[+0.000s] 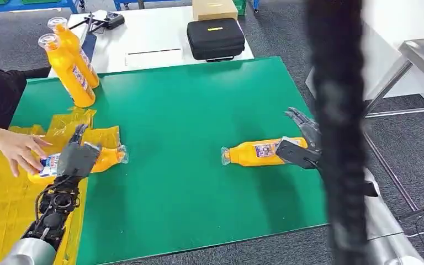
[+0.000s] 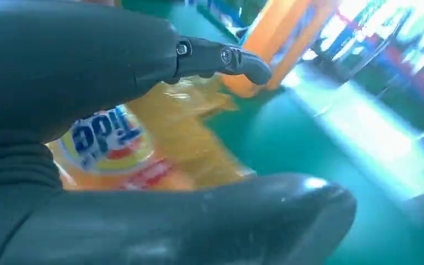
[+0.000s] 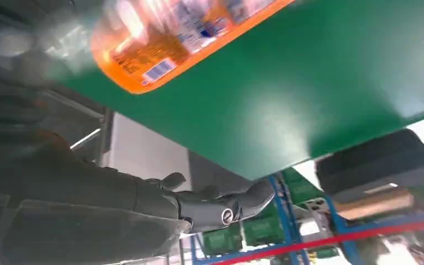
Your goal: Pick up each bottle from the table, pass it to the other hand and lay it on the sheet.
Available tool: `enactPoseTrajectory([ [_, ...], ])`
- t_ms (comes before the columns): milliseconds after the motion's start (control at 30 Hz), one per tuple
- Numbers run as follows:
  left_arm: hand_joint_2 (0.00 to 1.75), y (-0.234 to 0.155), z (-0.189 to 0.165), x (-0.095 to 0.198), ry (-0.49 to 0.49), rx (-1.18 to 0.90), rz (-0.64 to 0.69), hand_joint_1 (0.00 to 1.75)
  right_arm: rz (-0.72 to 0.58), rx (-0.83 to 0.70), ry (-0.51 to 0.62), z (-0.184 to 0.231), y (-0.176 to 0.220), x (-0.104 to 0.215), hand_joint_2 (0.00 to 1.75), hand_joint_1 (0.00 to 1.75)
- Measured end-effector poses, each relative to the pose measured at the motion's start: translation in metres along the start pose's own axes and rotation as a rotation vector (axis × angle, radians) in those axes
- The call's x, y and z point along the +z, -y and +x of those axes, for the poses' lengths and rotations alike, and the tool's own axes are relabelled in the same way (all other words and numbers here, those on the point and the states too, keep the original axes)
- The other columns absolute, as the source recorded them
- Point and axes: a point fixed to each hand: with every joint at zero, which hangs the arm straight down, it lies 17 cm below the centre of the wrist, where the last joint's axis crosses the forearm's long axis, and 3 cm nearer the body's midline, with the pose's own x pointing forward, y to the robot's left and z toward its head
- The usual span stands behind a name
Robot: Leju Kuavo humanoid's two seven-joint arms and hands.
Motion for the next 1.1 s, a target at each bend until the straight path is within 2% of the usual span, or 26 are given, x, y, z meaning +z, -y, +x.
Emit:
enactPoseTrajectory([
  [100,0.0,-0.038,0.028,-0.008,0.046,0.204,0.154,0.0,0.034,0.032,-0.037,-0.017,-0.002,-0.002,1.75,0.0],
  [267,0.0,-0.079,0.084,-0.003,0.185,0.346,0.279,0.0,0.105,0.088,-0.099,-0.046,-0.013,-0.004,1.75,0.0],
  [500,0.0,-0.092,0.132,0.01,0.31,0.414,0.31,0.0,0.22,0.125,-0.162,-0.072,-0.039,-0.006,1.75,0.0],
  [900,0.0,-0.096,0.183,0.024,0.436,0.536,0.311,0.0,0.354,0.171,-0.231,-0.104,-0.083,0.0,1.75,0.03],
  [933,0.0,-0.097,0.186,0.025,0.442,0.543,0.312,0.0,0.359,0.182,-0.234,-0.105,-0.084,-0.001,1.75,0.49],
  [967,0.0,-0.097,0.191,0.026,0.453,0.549,0.31,0.0,0.373,0.199,-0.244,-0.108,-0.089,-0.001,1.75,1.69],
  [1100,0.0,-0.094,0.205,0.027,0.48,0.575,0.298,0.0,0.411,0.242,-0.267,-0.113,-0.099,-0.008,1.75,1.69],
])
